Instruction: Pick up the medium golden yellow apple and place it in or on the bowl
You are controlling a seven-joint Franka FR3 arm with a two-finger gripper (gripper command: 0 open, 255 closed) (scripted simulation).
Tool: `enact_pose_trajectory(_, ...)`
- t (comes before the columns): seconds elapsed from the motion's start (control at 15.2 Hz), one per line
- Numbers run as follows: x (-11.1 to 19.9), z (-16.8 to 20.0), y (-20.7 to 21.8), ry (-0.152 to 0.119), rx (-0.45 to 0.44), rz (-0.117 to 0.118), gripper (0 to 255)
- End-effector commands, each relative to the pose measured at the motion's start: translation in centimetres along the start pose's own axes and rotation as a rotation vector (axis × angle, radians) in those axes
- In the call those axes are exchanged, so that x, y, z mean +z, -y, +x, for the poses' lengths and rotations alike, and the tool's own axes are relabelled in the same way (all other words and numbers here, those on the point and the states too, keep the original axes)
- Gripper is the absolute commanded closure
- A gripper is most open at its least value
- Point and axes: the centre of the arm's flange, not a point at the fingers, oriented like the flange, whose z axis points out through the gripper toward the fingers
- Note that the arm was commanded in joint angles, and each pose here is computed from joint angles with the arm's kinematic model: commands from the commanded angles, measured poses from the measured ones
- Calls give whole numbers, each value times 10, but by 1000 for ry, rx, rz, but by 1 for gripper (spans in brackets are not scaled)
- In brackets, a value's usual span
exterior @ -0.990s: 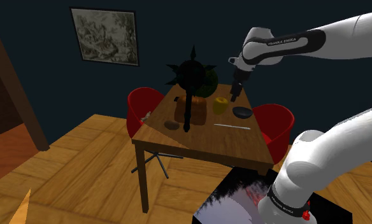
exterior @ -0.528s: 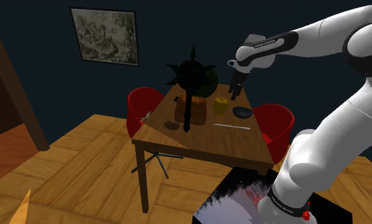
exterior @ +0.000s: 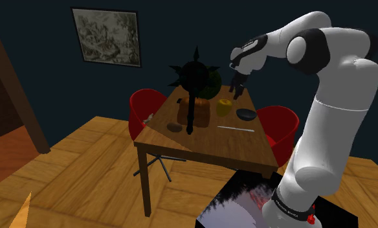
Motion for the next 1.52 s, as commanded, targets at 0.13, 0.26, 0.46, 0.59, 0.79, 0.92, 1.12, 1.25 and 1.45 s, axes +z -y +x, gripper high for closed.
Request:
enact_pose_trajectory(0.13,22,-6,-47,-12,-84,-8,0)
enact_pose_trajectory(0.26,26,-7,-60,-14,-104,-9,0)
enact_pose_trajectory(0.46,42,-7,-60,-14,-104,-9,0)
enact_pose_trajectory(0.59,53,-7,-60,-14,-104,-9,0)
enact_pose_trajectory(0.79,66,-7,-60,-14,-104,-9,0)
enact_pose_trajectory(0.92,66,-7,-60,-14,-104,-9,0)
enact_pose_trajectory(1.12,66,-7,-60,-14,-104,-9,0)
enact_pose_trajectory(1.25,66,-7,-60,-14,-104,-9,0)
enact_pose_trajectory(1.45,66,-7,-60,-14,-104,-9,255)
